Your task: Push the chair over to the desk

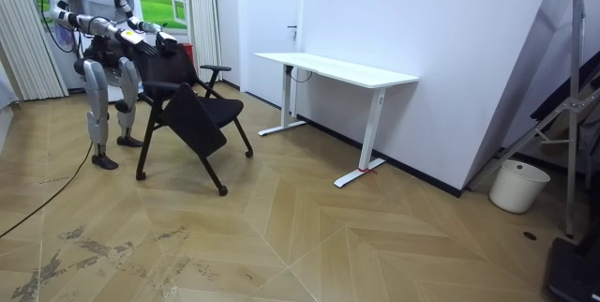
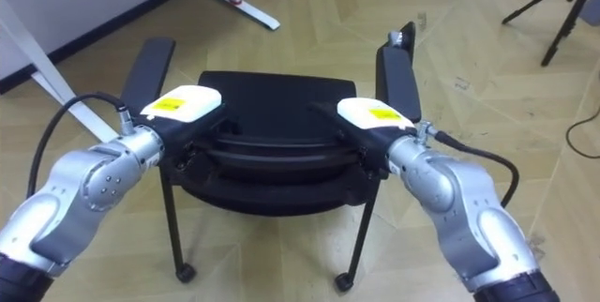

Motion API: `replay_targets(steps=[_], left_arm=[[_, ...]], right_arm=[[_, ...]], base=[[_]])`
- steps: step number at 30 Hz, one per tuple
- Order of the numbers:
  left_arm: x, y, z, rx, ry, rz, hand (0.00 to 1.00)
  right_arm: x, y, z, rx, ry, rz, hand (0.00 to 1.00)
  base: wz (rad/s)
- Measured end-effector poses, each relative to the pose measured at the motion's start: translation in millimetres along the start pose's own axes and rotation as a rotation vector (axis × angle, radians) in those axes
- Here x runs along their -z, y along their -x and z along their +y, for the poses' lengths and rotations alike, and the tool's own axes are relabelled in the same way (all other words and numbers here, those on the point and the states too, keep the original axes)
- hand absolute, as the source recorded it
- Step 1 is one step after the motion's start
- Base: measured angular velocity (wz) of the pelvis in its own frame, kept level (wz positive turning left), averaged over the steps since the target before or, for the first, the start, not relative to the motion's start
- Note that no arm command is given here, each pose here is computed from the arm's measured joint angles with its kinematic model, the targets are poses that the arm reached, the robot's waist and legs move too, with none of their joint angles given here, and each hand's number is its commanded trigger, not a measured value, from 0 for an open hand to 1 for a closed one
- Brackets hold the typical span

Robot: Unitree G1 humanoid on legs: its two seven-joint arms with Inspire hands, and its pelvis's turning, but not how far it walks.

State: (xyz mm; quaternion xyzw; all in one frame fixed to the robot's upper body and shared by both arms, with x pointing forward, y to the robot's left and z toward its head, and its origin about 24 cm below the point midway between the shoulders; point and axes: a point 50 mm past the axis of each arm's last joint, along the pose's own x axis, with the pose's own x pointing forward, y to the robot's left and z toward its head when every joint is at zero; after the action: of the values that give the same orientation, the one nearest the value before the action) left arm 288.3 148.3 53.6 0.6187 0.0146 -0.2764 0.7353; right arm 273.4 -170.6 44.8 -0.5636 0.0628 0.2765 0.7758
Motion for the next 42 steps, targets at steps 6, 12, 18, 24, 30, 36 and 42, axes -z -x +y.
replay_targets(steps=[6, 12, 18, 24, 30, 36, 42], left_arm=[[0.8, 1.1, -7.8, 0.006, 0.025, 0.02, 1.0], [-3.5, -1.4, -9.1, 0.004, 0.034, 0.024, 1.0], [-5.0, -1.7, -8.2, 0.0, 0.036, 0.019, 1.0], [-5.7, -1.3, -7.8, 0.003, 0.025, 0.004, 1.0], [-5.6, -1.3, -7.6, 0.003, 0.025, 0.005, 1.0], [-5.6, -1.5, -7.5, 0.002, 0.026, 0.007, 1.0], [-5.1, -1.5, -7.5, -0.002, 0.025, 0.006, 1.0]], right_arm=[[4.5, -8.2, 9.3, 0.066, -0.04, 0.002, 1.0], [9.7, -13.0, 7.3, 0.102, -0.044, 0.02, 1.0], [10.6, -15.3, 7.8, 0.122, 0.002, 0.027, 1.0], [11.8, -15.0, 9.6, 0.143, 0.007, 0.023, 1.0], [12.0, -15.2, 9.5, 0.145, 0.005, 0.021, 1.0], [11.9, -15.2, 9.4, 0.146, 0.005, 0.021, 1.0], [12.9, -17.0, 9.9, 0.144, 0.001, 0.014, 1.0]], base=[[0.01], [0.01], [0.0], [0.0], [0.0], [0.0], [0.02]])
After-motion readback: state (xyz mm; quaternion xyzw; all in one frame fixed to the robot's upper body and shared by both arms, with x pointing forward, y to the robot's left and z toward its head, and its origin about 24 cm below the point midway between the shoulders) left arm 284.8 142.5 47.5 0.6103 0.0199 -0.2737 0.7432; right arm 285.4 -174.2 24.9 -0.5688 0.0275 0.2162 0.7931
